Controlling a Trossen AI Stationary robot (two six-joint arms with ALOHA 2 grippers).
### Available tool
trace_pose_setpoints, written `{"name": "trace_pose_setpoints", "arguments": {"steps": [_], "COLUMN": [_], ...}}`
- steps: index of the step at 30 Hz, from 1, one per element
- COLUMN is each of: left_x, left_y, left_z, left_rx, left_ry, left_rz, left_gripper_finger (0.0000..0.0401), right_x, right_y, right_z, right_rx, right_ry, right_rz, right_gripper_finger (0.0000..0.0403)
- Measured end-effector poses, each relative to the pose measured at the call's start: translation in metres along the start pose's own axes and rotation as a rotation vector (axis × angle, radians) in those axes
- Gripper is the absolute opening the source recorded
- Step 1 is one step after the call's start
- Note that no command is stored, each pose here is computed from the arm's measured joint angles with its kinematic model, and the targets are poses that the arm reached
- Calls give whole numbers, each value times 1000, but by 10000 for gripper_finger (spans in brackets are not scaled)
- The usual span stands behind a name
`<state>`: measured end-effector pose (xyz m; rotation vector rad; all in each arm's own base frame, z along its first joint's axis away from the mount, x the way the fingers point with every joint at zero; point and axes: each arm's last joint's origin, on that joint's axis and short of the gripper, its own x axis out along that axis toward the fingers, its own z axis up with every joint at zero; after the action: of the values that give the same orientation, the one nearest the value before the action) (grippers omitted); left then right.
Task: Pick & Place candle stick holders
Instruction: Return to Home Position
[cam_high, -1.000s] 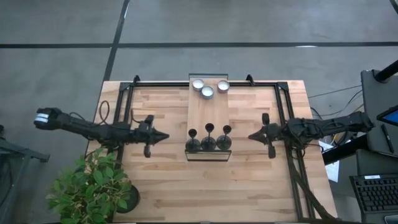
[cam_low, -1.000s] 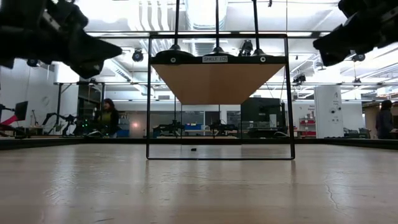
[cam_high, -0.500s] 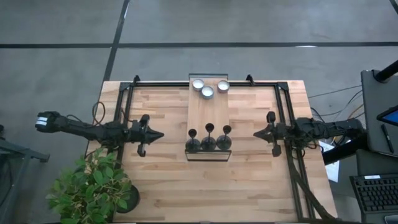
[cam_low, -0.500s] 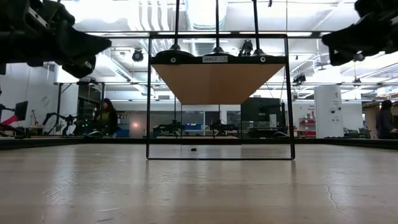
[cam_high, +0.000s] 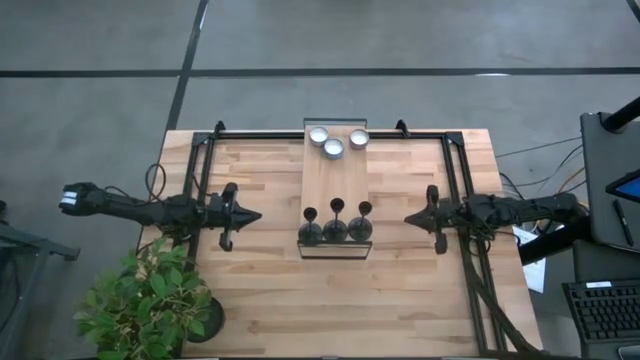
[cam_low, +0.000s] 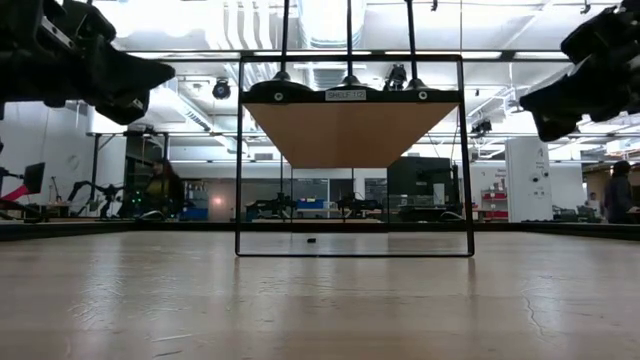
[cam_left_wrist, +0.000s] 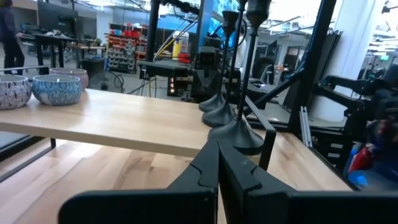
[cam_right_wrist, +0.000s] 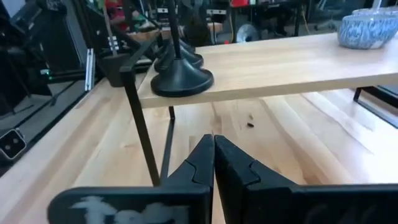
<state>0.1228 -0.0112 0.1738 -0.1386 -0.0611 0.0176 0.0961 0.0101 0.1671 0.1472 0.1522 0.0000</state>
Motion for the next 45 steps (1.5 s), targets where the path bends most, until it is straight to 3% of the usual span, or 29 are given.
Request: {"name": "trace_pose_setpoints", "arguments": {"steps": [18,45], "left_x": [0,0], "left_y": [0,1], "left_z": [-3,-4], "left_rx": [2,3], "left_ry": [42,46], "left_rz": [7,8], "left_gripper_finger": [0,0], "right_x": [8,9], "right_y": [0,0], "right_z": [-8,-8], "right_rx": [-25,-26], "right_ry": [102,110], "right_rz": [-17,-18], "right_gripper_finger": [8,8]}}
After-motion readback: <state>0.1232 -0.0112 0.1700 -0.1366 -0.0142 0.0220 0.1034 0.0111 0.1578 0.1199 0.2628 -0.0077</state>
